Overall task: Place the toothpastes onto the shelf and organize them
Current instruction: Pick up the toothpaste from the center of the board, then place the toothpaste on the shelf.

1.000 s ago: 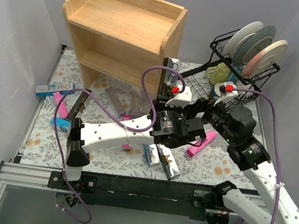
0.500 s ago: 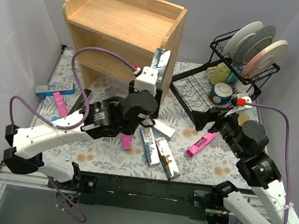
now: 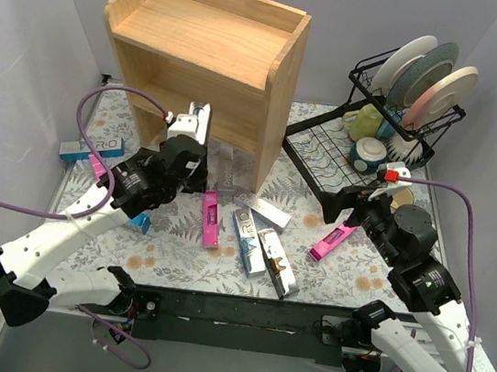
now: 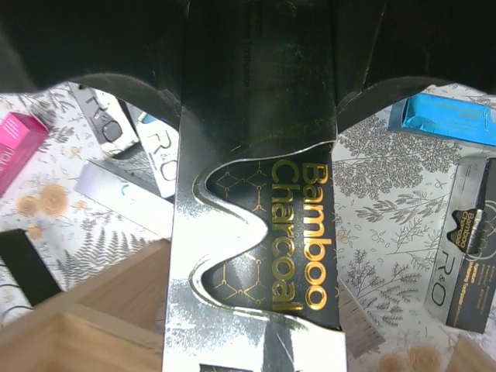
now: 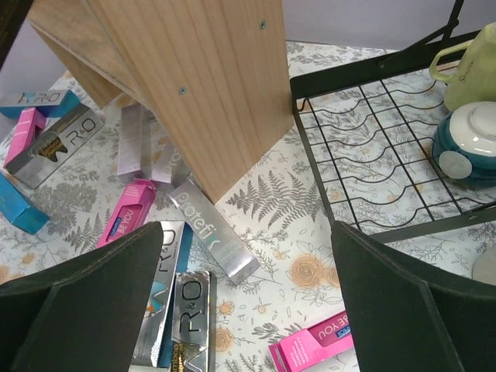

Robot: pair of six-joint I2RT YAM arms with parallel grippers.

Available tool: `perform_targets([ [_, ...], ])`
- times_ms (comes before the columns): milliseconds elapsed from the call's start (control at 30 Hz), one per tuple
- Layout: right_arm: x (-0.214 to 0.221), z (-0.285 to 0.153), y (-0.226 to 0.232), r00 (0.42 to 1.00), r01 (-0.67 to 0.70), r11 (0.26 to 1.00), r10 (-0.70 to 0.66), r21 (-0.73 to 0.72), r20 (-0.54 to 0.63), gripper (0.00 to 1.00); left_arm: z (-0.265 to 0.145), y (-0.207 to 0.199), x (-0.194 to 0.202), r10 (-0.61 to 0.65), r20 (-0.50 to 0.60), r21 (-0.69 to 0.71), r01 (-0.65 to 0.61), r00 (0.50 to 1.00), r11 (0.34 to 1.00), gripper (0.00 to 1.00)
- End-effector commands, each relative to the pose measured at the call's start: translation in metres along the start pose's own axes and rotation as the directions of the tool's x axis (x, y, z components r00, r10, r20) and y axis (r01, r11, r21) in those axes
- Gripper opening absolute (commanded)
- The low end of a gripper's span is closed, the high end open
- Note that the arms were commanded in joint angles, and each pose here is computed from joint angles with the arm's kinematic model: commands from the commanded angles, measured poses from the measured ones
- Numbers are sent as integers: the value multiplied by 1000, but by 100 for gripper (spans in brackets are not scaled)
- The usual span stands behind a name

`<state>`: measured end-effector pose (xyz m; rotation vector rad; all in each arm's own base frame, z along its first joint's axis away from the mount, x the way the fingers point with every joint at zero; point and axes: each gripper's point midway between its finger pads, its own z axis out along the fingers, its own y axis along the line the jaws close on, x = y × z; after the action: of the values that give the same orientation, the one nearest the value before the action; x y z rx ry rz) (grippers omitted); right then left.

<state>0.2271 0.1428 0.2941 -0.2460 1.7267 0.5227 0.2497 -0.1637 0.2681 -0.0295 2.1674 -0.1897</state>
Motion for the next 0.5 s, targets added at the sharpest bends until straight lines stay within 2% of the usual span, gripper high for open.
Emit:
perform_targets([
  [0, -5, 4, 3, 999, 26, 999, -26, -21, 31, 97, 20, 3, -14, -14, 31, 80, 12, 999, 997, 19],
  [233, 6, 8, 1, 999, 48, 999, -48, -23, 10, 97, 65, -22, -65, 15, 149, 181, -42, 989, 983, 21],
  [333, 6, 6, -1, 999, 50, 999, -50, -12, 19, 97, 70, -36, -86, 27, 200, 214, -71, 979, 974, 22],
  [467, 12, 5, -3, 999, 44, 999, -44, -12, 22, 97, 101, -44, -89, 71, 183, 189, -106, 981, 976, 24],
])
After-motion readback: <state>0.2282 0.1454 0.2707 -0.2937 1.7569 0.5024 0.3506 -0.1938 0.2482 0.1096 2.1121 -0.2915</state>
